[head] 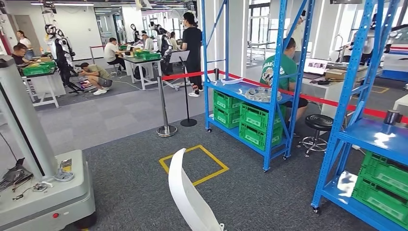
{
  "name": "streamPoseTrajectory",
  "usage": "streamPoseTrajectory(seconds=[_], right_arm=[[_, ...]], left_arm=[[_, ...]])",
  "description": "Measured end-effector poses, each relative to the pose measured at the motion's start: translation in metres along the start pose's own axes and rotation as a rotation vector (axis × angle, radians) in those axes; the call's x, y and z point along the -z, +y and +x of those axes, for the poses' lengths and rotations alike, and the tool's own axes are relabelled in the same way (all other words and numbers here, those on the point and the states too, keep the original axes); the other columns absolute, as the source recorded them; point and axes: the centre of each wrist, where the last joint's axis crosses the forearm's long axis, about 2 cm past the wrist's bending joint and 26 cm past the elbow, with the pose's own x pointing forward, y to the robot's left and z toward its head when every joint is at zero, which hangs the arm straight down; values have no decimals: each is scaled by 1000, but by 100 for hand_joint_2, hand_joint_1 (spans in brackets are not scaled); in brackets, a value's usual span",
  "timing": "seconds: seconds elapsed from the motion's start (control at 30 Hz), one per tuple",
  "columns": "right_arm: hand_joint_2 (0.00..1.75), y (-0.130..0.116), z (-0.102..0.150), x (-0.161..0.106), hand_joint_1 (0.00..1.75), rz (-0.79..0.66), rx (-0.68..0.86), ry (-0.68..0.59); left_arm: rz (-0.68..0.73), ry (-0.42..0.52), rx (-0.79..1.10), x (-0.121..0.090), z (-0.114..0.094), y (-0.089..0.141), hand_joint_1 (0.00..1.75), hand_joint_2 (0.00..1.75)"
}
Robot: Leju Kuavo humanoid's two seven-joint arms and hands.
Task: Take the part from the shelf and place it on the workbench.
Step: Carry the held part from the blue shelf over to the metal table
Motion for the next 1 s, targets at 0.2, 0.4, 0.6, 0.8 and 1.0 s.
streamPoseTrajectory(seconds=[0.2,0.4,0.6,0.8,1.0], right_arm=[[175,1,3,5,175,-7,21,-5],[175,3,3,6,175,-8,29,-19],[175,3,1,6,175,4,25,-13],[175,3,3,12,175,2,31,-19],[175,4,3,12,175,1,34,-18]], left_arm=[[4,0,2,1,-2,3,0,175],[-10,-18,1,1,-3,5,0,175],[-14,-22,1,1,-2,4,0,175],[-20,-19,1,1,-4,4,0,175],[-22,-20,1,1,-3,4,0,175]])
